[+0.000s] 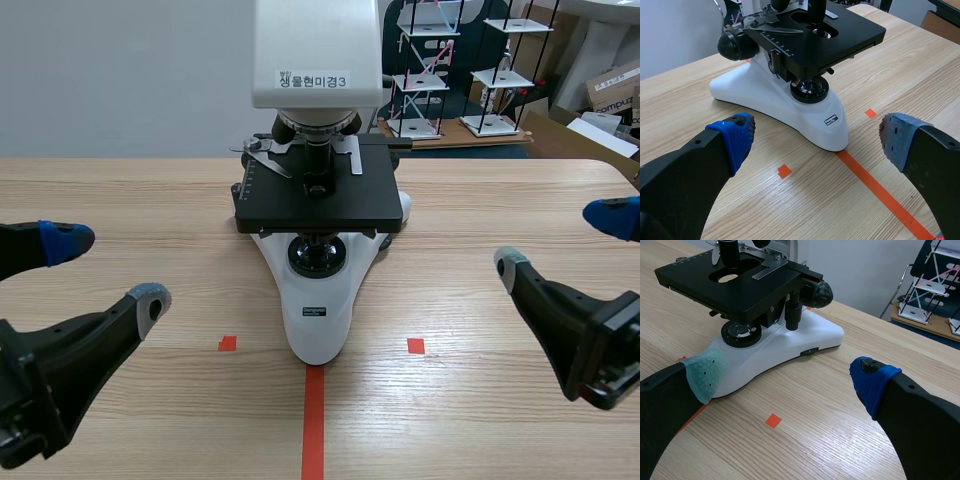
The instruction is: Point at the objective lens
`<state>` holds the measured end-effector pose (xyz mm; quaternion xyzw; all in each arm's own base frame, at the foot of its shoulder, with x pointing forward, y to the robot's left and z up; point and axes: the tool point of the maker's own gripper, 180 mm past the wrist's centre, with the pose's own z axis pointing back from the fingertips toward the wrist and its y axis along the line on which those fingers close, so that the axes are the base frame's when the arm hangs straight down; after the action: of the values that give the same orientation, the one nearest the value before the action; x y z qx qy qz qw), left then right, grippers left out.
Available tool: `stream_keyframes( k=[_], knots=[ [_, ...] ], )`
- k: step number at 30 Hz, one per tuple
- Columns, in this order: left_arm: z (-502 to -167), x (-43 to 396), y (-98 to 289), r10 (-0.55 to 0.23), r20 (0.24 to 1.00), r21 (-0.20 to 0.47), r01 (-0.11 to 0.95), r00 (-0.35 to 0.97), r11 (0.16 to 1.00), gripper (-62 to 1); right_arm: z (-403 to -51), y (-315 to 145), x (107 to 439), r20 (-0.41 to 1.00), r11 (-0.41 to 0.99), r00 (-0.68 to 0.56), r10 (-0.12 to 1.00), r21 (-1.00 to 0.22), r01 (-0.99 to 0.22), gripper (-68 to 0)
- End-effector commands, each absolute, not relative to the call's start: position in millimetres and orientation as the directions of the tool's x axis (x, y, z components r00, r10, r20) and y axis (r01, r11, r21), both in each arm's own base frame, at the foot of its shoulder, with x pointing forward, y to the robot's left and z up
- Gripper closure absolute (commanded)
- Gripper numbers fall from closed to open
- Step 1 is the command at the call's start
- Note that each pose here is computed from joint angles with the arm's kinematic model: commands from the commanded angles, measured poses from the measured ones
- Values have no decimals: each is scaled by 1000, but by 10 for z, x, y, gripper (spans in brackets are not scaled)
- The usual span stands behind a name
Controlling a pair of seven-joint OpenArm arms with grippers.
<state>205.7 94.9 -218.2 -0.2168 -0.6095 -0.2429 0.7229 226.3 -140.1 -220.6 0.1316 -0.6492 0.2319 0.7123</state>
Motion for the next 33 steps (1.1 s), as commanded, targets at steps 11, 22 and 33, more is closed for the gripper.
stream_keyframes(
  k=[11,22,33],
  knots=[
    [-2129,2062,932,-64,990,-27,615,126,788,-529,-2142,-1381,2288,988,857,31,152,-116,-502,-536],
    [-2131,2061,932,-64,990,-27,615,126,788,-529,-2249,-1393,2278,978,851,73,198,-134,-508,-536],
    [-2136,2060,932,-66,989,-28,615,129,788,-529,-2278,-1398,2275,974,850,85,208,-137,-509,-536]
  ],
)
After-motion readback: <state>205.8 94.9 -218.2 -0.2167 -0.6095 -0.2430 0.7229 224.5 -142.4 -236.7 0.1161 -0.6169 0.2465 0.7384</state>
